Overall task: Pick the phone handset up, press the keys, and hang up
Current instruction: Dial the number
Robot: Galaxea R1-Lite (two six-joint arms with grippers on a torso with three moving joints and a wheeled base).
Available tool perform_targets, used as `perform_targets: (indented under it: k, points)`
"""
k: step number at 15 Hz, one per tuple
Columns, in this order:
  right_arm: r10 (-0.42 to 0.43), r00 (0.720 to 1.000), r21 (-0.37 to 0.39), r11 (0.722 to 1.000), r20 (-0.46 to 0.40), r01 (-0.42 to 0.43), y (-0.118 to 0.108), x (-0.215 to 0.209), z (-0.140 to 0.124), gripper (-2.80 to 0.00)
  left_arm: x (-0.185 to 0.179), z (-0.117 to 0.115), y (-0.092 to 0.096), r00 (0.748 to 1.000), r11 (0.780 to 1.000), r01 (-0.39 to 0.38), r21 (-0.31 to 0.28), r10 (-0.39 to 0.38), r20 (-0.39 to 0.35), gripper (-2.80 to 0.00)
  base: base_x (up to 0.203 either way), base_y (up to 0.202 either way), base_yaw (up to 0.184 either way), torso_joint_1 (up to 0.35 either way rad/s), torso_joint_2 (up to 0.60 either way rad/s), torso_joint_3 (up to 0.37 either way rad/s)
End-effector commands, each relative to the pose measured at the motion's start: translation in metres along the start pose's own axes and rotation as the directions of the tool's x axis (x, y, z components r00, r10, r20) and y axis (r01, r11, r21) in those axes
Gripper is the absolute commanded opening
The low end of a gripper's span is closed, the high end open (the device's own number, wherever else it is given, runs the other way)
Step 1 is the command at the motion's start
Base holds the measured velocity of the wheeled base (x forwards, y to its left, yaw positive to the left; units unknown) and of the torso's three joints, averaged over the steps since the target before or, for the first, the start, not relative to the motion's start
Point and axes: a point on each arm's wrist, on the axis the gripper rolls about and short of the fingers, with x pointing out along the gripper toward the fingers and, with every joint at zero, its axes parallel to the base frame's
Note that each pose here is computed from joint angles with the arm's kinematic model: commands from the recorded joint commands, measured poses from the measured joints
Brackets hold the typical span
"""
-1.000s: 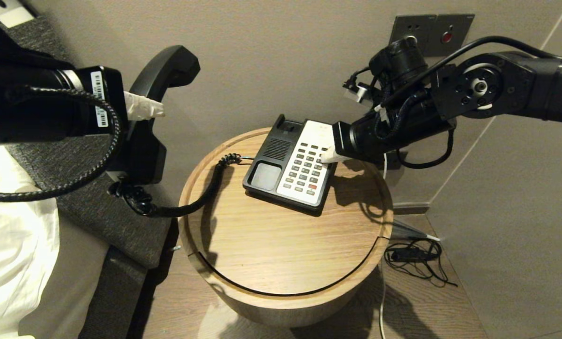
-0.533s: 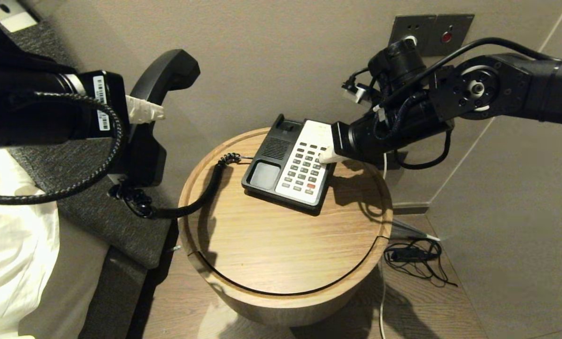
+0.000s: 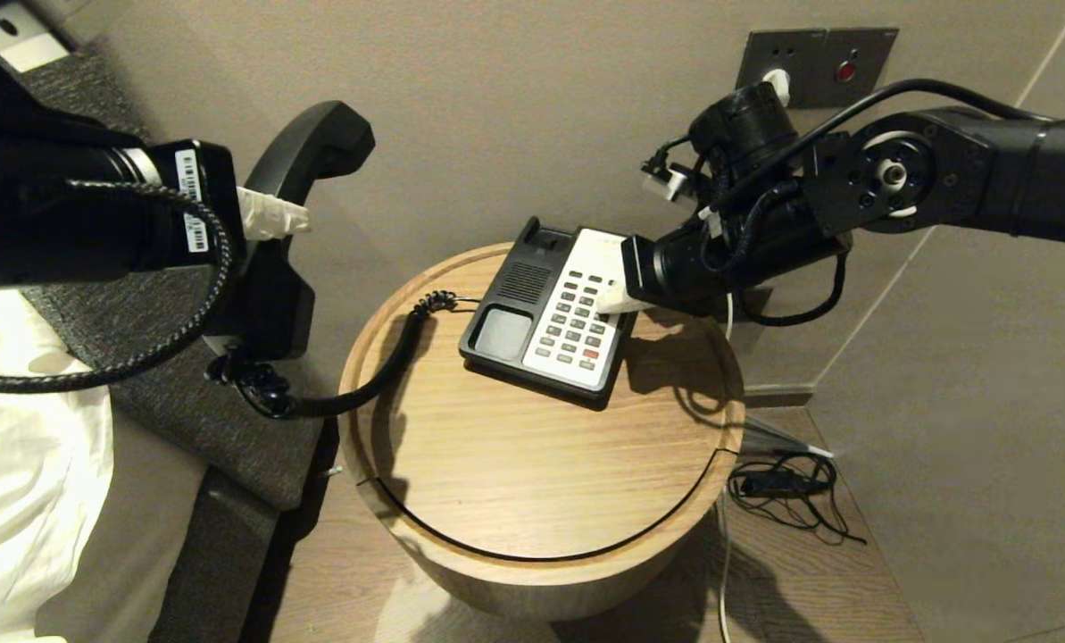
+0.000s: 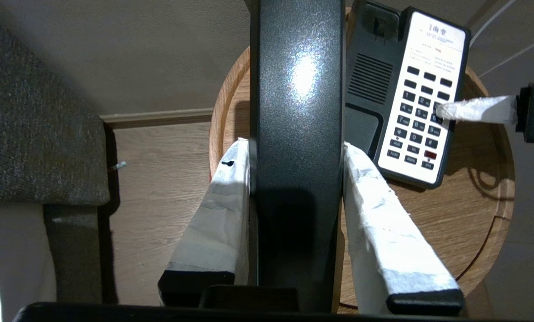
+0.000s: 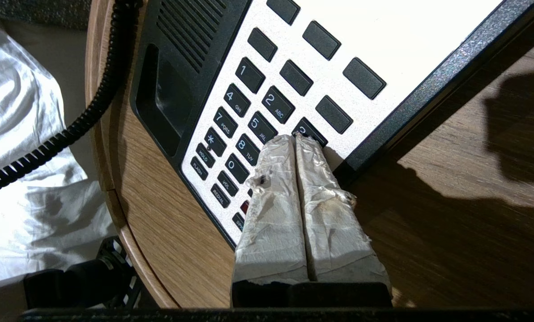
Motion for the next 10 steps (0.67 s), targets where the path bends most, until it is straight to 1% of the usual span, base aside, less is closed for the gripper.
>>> perform_targets:
  k: [1, 3, 6, 10]
  points:
    - [0.02, 0.999, -0.001, 1.0, 0.031, -0.02, 0.008, -0.02, 0.003, -2.8, -0.002, 0.0, 0.001, 1.0, 1.0, -0.002, -0.004, 0.002, 0.0, -2.8, 0.0, 0.0, 0.0, 0.0, 0.0, 0.0]
    - [0.045, 0.998, -0.007, 0.999, 0.044, -0.045, 0.018, -0.03, 0.002, -2.8, -0.003, 0.001, 0.001, 1.0, 1.0, 0.001, -0.006, 0.0, 0.005, -2.8, 0.0, 0.0, 0.0, 0.0, 0.0, 0.0]
    - [0.147, 0.989, 0.008, 0.989, 0.03, -0.147, 0.029, -0.038, 0.001, -2.8, -0.012, 0.002, 0.004, 1.0, 1.0, 0.002, -0.015, -0.001, 0.026, -2.8, 0.0, 0.0, 0.0, 0.0, 0.0, 0.0]
    - [0.146, 0.989, 0.015, 0.989, 0.005, -0.146, 0.028, -0.027, -0.002, -2.8, -0.023, -0.001, 0.012, 0.999, 1.0, -0.01, -0.021, 0.011, 0.04, -2.8, 0.0, 0.0, 0.0, 0.0, 0.0, 0.0]
